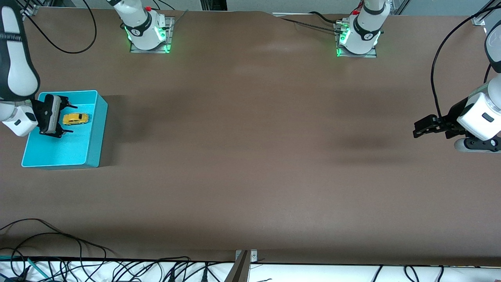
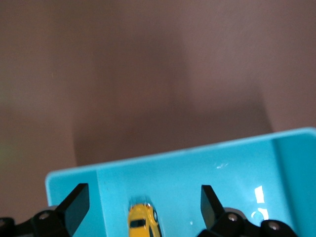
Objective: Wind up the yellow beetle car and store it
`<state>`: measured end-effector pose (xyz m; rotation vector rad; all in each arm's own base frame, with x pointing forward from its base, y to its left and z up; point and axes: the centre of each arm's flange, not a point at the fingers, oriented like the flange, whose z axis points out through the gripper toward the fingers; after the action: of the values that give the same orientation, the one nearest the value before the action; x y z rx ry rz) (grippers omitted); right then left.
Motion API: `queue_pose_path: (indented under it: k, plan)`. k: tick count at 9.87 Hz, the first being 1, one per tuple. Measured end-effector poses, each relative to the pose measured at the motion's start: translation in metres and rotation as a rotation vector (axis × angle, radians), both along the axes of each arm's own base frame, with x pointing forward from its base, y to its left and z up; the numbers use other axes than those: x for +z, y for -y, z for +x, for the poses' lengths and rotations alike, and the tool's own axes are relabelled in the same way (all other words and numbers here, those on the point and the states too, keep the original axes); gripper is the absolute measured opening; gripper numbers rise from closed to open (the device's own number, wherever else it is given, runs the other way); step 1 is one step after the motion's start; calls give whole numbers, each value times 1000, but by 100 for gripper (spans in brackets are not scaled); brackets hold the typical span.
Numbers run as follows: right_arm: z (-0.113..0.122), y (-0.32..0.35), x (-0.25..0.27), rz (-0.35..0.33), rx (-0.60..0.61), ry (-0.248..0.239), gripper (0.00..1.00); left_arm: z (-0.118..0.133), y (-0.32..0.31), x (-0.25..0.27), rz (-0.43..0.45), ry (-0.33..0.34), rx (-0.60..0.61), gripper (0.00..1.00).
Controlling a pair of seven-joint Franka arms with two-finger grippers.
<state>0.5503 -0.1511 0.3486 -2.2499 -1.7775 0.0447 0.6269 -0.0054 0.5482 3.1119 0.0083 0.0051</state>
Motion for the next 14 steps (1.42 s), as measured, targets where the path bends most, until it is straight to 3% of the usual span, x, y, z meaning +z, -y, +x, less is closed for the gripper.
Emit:
queue_pose_path:
  k: [4,9,14]
  plan:
    - [-5,-73,101,-93,-373,32,100,0,0,0,0,0,0,100]
    - [-39,-166,194,-158,-846,32,100,0,-1,0,0,0,-1,100]
    - [-55,-181,252,-237,-1076,29,100,0,-1,0,0,0,-1,100]
